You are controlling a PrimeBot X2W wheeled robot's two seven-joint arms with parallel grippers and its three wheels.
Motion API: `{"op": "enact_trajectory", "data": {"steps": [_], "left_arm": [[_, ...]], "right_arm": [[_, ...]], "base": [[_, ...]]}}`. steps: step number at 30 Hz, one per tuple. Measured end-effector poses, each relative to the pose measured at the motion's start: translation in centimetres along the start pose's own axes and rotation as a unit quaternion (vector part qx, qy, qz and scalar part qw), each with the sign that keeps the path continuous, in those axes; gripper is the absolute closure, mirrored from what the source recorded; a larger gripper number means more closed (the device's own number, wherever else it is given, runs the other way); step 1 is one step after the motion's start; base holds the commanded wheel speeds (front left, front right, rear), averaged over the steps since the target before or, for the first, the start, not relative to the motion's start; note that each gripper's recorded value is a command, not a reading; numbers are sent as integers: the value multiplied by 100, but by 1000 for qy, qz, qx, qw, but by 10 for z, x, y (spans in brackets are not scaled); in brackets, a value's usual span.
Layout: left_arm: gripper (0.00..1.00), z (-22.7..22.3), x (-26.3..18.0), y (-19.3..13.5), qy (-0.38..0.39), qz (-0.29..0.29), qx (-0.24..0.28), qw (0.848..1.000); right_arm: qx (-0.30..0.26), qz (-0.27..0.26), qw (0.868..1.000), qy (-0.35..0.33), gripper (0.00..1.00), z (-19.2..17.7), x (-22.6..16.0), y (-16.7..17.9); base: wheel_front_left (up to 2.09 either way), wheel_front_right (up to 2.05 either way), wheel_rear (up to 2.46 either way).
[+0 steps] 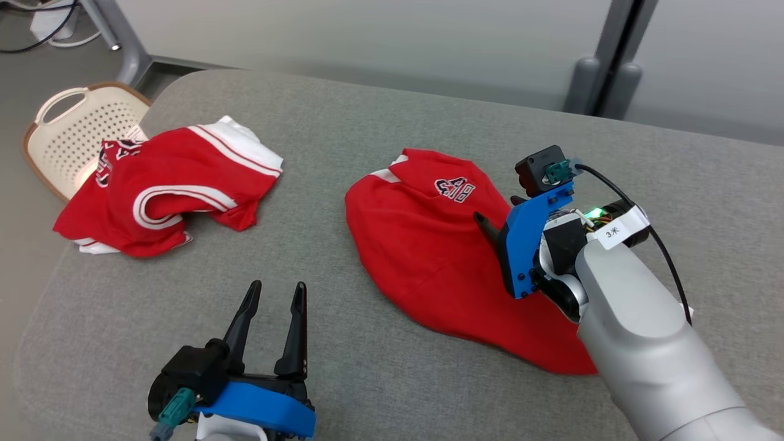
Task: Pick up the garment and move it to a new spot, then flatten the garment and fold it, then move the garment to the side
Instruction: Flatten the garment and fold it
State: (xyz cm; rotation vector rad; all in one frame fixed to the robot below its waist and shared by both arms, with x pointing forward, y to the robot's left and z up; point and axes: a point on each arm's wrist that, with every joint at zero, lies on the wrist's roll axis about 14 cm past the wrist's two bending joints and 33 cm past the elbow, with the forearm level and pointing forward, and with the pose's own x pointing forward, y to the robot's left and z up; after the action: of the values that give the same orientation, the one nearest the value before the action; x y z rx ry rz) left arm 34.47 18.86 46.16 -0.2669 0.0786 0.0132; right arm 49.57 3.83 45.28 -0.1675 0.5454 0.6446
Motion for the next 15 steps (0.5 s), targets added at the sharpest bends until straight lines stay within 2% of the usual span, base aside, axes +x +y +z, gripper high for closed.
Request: {"op": "enact_trajectory", "data": {"steps": [8, 15], "left_arm": [[0, -3, -9, 12, 6, 24, 4, 1000], [0, -1, -18, 26, 5, 48, 7, 999]], "right_arm": [[-1, 16, 998, 64, 0, -26, 36, 9], [1, 26, 994, 106, 0, -45, 47, 17]], "base": [[0, 0, 0], [0, 0, 0]]}}
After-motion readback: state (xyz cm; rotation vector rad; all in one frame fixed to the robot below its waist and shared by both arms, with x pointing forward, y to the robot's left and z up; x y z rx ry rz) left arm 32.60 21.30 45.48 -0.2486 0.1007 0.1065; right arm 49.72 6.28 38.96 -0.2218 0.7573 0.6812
